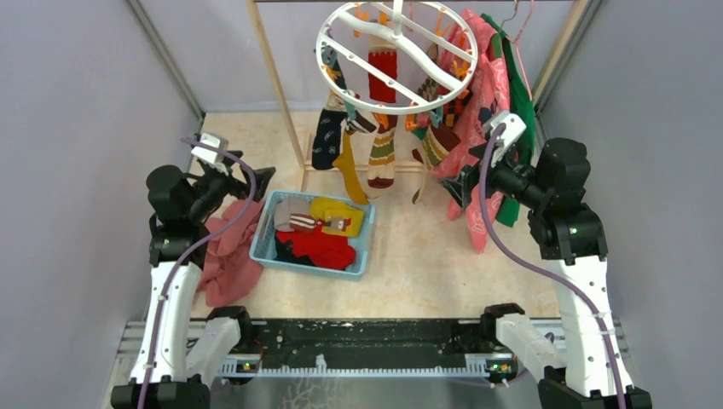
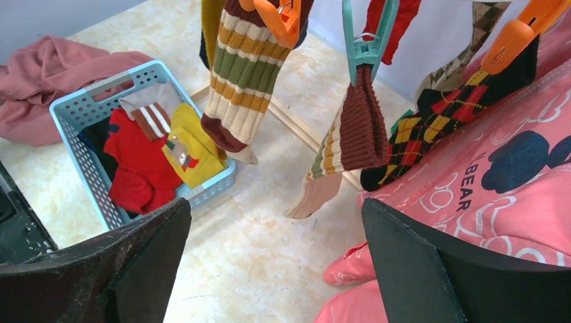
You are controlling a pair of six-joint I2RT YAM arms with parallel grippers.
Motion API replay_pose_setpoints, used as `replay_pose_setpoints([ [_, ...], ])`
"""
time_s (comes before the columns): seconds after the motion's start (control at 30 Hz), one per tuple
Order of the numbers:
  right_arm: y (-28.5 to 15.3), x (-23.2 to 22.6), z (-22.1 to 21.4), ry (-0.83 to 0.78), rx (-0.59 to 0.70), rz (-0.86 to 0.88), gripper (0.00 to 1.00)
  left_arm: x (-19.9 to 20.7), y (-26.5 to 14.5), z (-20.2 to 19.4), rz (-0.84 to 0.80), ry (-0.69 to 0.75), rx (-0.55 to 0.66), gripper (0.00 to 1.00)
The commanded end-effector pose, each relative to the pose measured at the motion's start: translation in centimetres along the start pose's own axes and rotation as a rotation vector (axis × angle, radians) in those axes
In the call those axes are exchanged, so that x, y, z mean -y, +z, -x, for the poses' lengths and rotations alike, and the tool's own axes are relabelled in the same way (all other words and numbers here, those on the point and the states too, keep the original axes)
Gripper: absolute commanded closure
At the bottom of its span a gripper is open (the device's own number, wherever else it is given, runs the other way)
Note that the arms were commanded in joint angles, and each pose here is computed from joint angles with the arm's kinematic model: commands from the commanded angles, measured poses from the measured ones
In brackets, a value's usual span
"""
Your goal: Remove the socks clipped to the hanger
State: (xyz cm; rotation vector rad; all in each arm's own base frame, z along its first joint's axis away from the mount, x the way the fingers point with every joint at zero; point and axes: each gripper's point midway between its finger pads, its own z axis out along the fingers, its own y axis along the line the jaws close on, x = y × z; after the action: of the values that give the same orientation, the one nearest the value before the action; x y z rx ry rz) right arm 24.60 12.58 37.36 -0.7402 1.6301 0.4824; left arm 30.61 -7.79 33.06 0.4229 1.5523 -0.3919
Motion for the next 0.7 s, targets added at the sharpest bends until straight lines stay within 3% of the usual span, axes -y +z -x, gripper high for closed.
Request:
replay_pose_setpoints([
  [0.0,-0.1,-0.1,1.2,-0.025,0.046,0.004,0.02,0.1,-0.2,0.4,-0.002,0.006,0.022,0.01],
  [0.47,-0.2,0.1,1.8,-0.031,0.050,-0.003,0.02,0.0,-0.4,0.1,0.003,0.021,0.004,0.01],
  [0.67,-0.7,1.0,3.8,-0.047,0.062,-0.048,0.02,-2.2,-0.6,0.7,0.124,0.007,-0.022,0.01],
])
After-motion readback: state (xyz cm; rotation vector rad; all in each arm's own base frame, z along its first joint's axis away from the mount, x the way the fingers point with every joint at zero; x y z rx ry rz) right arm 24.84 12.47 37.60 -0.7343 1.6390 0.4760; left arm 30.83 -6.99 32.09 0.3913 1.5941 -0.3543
